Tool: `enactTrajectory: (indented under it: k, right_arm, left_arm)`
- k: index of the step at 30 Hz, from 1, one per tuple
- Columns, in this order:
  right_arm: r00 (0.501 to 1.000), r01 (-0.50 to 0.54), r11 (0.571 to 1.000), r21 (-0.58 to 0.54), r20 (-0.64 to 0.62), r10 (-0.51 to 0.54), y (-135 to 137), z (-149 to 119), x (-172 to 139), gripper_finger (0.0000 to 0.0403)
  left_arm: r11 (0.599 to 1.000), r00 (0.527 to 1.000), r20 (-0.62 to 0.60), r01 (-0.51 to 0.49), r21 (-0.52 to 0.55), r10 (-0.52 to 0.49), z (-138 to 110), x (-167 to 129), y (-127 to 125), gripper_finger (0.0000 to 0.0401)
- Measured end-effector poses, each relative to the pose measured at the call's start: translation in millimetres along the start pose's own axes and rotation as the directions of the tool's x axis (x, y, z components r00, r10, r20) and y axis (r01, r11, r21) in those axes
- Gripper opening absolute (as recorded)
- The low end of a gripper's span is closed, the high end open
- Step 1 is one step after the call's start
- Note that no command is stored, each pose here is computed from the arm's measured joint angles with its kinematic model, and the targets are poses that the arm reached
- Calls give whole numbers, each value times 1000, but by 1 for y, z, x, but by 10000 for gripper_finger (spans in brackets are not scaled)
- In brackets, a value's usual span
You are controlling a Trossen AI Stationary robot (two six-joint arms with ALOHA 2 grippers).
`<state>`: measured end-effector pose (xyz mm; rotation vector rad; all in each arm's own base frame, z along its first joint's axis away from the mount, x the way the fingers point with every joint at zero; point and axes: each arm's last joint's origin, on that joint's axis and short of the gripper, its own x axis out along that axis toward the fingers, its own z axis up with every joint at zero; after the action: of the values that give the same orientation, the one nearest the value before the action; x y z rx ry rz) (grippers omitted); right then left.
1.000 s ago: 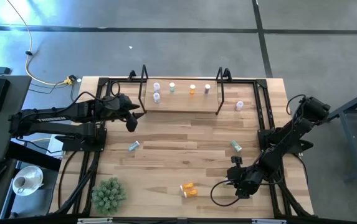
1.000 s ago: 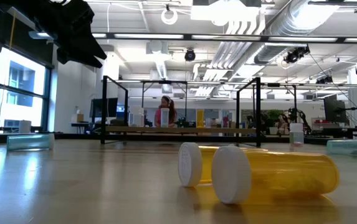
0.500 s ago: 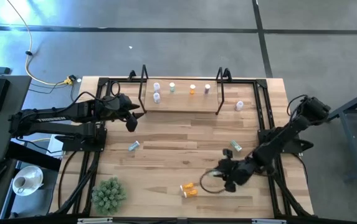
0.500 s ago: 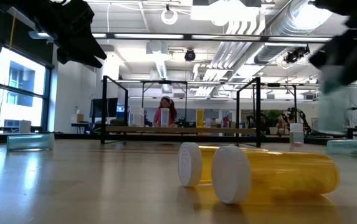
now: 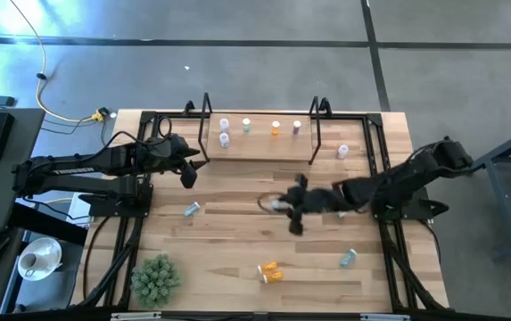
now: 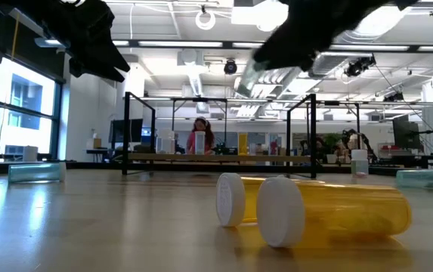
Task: Pick and place medicine bottles onto shelf by color
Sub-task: Put the bottom green pill bottle on the shelf aligned with the other green pill bottle
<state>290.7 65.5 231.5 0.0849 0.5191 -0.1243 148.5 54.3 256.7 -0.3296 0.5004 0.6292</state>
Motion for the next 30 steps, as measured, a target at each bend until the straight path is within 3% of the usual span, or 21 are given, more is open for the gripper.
enactTrajectory:
  k: [13, 23, 30]
  right_arm:
    - [965, 194, 978, 76, 165, -204, -96, 78, 0, 105]
    - [908, 334, 929, 160, 211, -363, -150, 115, -20, 105]
    - [875, 388, 899, 202, 228, -428, -175, 140, -30, 105]
  left_arm:
    - [1000, 1000, 0, 0, 0, 0, 0, 0, 0, 213]
    - [1000, 1000, 0, 0, 0, 0, 0, 0, 0, 213]
    - [1000, 1000, 0, 0, 0, 0, 0, 0, 0, 213]
